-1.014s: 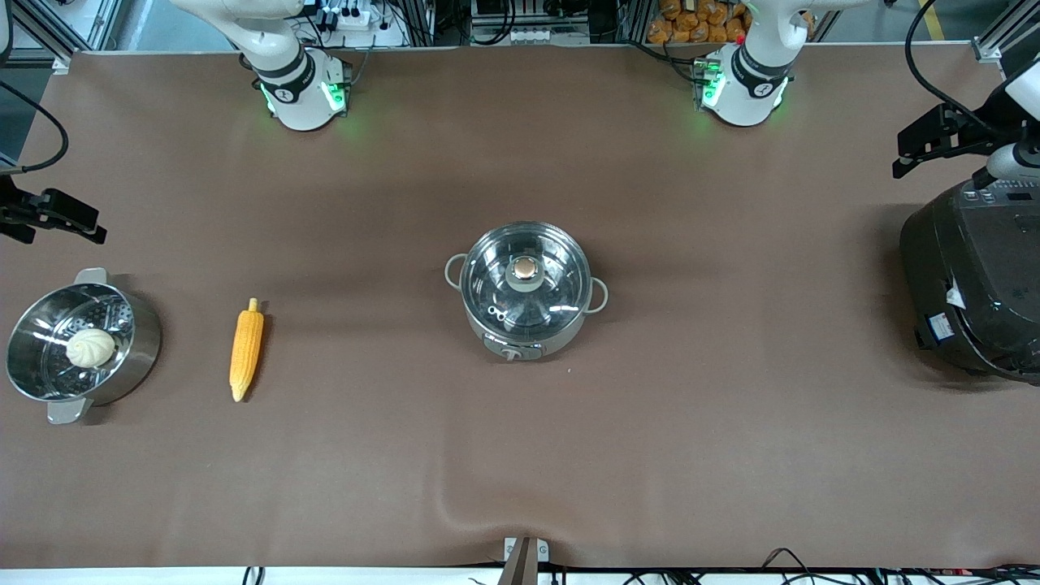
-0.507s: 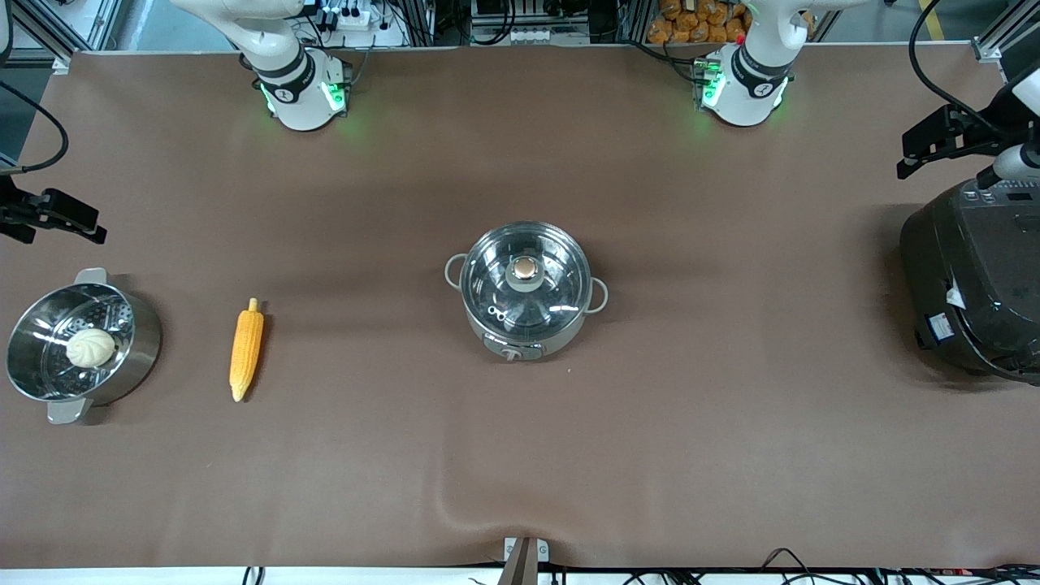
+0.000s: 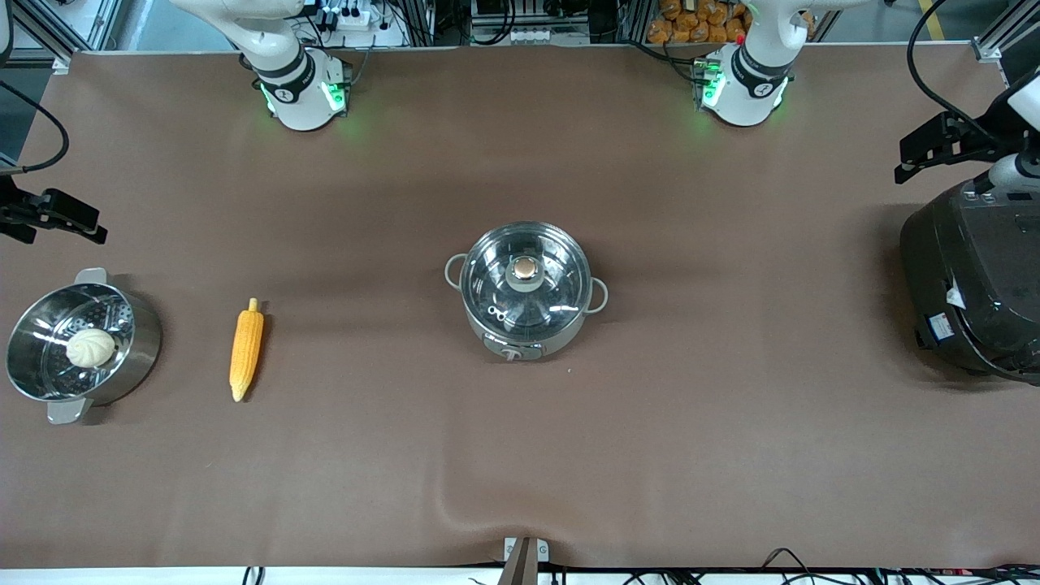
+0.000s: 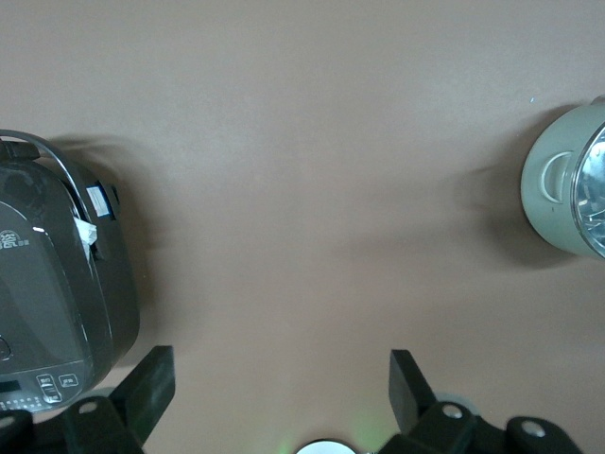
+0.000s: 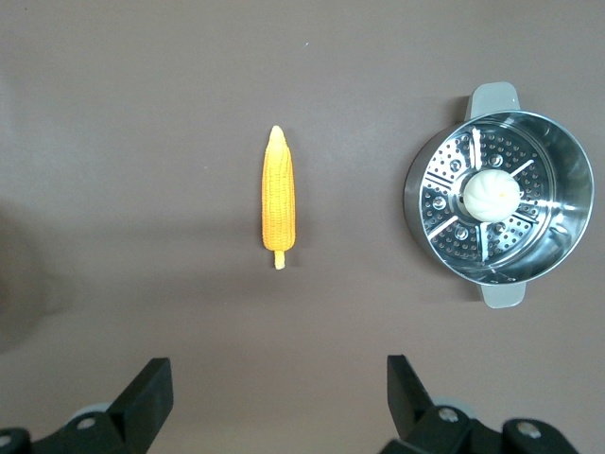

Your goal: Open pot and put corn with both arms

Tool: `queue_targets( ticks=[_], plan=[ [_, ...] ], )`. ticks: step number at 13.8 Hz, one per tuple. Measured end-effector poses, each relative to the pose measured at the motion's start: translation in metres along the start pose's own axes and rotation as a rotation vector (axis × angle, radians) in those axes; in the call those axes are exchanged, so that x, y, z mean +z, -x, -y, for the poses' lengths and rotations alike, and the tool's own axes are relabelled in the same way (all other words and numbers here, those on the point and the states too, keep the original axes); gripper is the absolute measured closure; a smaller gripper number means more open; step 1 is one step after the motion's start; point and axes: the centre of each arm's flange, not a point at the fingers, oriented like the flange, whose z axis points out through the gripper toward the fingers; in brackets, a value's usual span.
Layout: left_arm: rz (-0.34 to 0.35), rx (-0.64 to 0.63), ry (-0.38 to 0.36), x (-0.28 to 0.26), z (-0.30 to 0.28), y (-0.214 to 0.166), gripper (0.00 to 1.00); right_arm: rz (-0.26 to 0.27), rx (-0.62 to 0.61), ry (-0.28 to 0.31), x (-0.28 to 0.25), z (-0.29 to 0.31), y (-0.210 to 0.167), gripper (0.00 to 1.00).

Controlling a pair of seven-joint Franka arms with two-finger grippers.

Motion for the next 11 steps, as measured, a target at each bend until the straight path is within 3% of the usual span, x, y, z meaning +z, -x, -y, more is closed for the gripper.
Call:
queue_targets(
  ticks=[3, 7, 11],
  plan=[
    [0.015, -0.001, 0.002, 0.010, 0.001, -0.007, 0.00, -0.009, -0.001, -0.001, 0.014, 0.001, -0.003, 0.00],
    [0.044, 0.002, 0.004, 0.025, -0.009, -0.018, 0.00, -0.033, -0.018, -0.002, 0.072, 0.010, -0.014, 0.00],
    [0.092, -0.085, -0.005, 0.074, -0.087, -0.055, 0.00, -0.017, -0.045, -0.003, 0.148, 0.026, -0.022, 0.00]
  ],
)
